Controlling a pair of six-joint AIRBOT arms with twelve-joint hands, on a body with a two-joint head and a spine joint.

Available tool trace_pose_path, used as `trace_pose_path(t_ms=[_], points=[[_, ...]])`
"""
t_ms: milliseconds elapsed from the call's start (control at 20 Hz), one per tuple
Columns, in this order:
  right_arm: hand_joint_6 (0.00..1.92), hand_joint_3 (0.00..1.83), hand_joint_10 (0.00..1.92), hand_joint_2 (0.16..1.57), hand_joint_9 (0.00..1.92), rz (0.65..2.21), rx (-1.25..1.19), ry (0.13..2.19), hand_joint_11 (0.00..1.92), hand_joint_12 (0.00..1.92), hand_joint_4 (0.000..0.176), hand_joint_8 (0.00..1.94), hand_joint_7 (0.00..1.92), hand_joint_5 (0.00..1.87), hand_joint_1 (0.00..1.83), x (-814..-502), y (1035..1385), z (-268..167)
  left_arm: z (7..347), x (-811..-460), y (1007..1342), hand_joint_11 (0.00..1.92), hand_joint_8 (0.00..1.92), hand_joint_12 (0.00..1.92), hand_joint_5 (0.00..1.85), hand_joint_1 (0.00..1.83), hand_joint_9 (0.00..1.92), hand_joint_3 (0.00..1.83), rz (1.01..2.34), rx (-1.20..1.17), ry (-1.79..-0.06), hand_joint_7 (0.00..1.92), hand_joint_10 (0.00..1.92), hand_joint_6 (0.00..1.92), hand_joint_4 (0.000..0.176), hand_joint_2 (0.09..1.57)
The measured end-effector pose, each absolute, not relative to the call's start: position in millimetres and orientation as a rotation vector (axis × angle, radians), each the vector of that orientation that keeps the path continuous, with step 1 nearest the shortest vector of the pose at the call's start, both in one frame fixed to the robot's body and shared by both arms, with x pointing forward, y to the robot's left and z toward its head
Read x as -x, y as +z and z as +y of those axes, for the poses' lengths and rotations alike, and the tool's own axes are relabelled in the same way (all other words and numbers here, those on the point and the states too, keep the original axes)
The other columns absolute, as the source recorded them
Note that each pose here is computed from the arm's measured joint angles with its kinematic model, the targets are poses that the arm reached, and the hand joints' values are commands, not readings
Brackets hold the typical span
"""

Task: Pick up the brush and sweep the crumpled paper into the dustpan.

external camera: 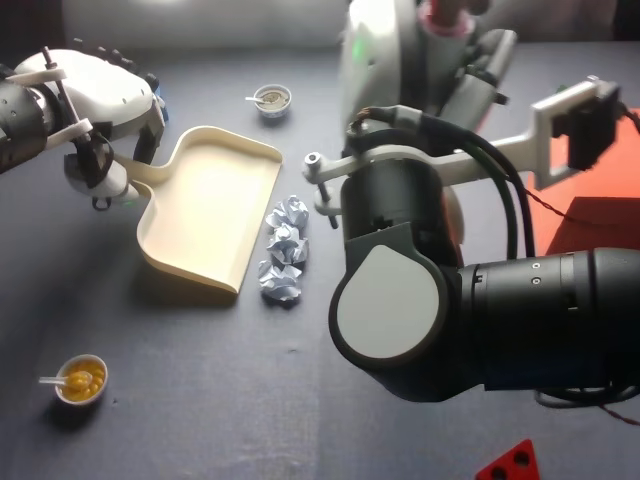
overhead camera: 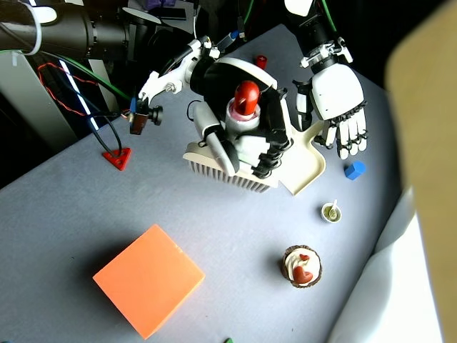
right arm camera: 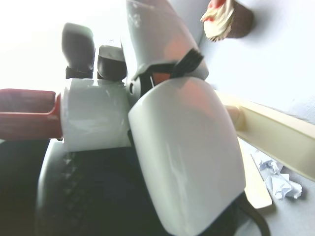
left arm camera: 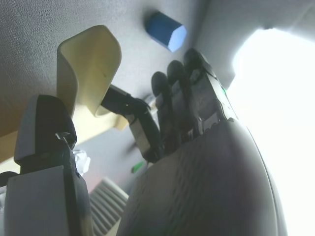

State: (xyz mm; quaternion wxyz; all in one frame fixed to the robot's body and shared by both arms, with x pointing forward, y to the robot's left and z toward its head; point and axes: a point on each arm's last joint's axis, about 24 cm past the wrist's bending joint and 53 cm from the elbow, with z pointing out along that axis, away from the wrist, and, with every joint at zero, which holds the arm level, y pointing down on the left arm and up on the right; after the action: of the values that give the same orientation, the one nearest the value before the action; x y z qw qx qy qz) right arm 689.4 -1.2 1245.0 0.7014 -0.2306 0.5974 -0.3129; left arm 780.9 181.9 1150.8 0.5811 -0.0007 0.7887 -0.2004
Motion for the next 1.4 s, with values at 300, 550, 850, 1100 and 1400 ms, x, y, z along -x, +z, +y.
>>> trace_pose_path(t_ms=[300,550,850,1100,1400], points=[[1.92,0.0,1.92,1.19,0.98,1.332,0.514,-0.732,0.93,1.92,0.176,1.94,1.0,0.95,1.48,-692.7,1242.6,7.5,179.3,-781.5,1151.1,0.24,0.01,0.03,0.91,1.07,0.28,0.0,1.842,-0.003,-0.471,0.37,0.01,1.1,0.0,1.16],[1.92,0.0,1.92,1.19,0.94,1.42,0.509,-0.74,0.92,1.92,0.176,1.94,0.97,0.92,1.45,-694.7,1225.4,13.4,179.6,-781.8,1151.6,0.23,0.0,0.02,0.92,1.08,0.27,0.0,1.84,-0.006,-0.468,0.36,0.0,1.08,0.0,1.15],[1.92,0.0,1.92,1.18,1.01,1.452,0.486,-0.764,0.95,1.92,0.176,1.94,1.03,0.99,1.53,-699.6,1219.7,21.2,179.3,-781.6,1151.5,0.2,0.0,0.01,0.92,1.1,0.26,0.0,1.84,-0.01,-0.467,0.36,0.01,1.06,0.0,1.15],[1.92,0.0,1.92,1.18,1.07,1.458,0.473,-0.786,0.99,1.92,0.176,1.94,1.07,1.0,1.56,-706.1,1215.9,29.1,179.2,-781.6,1151.6,0.21,0.0,0.01,0.9,1.07,0.26,0.0,1.839,-0.012,-0.466,0.36,0.0,1.11,0.0,1.16],[1.92,0.0,1.92,1.24,1.04,1.459,0.449,-0.803,0.97,1.92,0.0,1.94,1.05,0.95,1.21,-713.4,1220.1,37.5,177.7,-780.8,1150.6,0.2,0.0,0.01,0.89,1.05,0.25,0.0,1.844,-0.018,-0.468,0.34,0.0,1.12,0.0,1.16]])
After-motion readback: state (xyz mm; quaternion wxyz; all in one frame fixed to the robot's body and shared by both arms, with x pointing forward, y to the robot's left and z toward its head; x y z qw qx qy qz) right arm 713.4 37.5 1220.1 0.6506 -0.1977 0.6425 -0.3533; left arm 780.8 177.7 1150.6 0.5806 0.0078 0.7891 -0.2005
